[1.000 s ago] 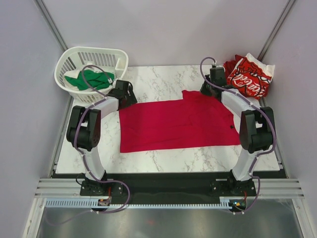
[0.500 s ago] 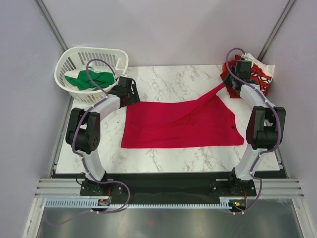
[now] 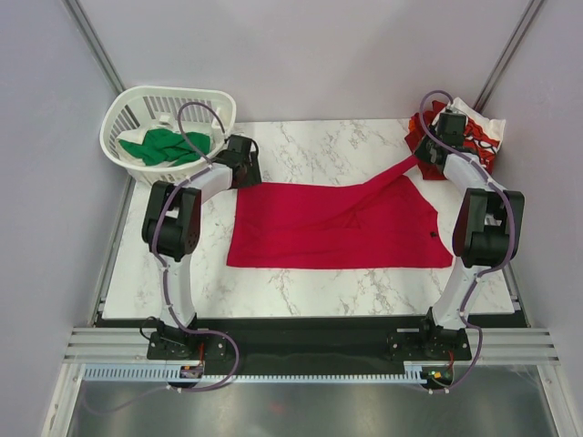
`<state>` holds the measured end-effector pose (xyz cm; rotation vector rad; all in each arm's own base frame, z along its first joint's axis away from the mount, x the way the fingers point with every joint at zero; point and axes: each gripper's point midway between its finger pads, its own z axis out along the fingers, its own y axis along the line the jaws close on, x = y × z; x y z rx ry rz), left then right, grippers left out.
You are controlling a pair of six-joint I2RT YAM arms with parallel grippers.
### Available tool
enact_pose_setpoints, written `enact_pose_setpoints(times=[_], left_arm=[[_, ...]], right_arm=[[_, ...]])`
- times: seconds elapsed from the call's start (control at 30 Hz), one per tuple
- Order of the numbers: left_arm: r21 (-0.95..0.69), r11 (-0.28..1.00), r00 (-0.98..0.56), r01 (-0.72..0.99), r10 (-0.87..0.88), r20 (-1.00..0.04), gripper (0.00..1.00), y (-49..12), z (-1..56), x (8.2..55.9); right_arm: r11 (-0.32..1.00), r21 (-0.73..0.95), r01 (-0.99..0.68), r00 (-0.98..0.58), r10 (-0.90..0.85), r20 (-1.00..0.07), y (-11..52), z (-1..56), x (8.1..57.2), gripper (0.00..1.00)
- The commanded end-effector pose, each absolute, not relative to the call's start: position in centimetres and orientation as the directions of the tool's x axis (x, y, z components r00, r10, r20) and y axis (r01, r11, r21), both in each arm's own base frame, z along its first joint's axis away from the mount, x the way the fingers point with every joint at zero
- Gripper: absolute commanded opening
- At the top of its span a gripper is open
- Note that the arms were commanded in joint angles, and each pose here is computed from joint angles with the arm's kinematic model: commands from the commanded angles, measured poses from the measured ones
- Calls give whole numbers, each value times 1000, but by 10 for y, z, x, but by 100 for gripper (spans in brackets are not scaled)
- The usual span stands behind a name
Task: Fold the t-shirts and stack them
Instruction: Fold the tshirt
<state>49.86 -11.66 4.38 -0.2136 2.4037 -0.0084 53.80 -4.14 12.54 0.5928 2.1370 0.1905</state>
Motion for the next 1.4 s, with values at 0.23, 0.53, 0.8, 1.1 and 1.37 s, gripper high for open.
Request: enact_pose_setpoints(times=[0.23,0.53,0.8,1.1,1.37], left_arm=[[0,974,-740,-225,-171,-650,71,-98,26,519],[-31,958,-760,-286,-246,-601,64,-106,15,501],[-19,969,-780,-245,-209,-589,73,-128,11,484],[-41,983,-725,-177,-158,-671,82,-138,58,513],[-131,985,-698,-114,-173,-695,80,-167,73,541]], right_arm=[[881,343,325,-478,466,-744,-48,136,539,0],[872,340,353,-479,481,-735,-57,134,525,0],[848,332,413,-435,504,-746,-98,146,522,0],[852,358,383,-413,505,-758,-102,165,538,0],[849,383,365,-447,520,-728,-93,149,536,0]])
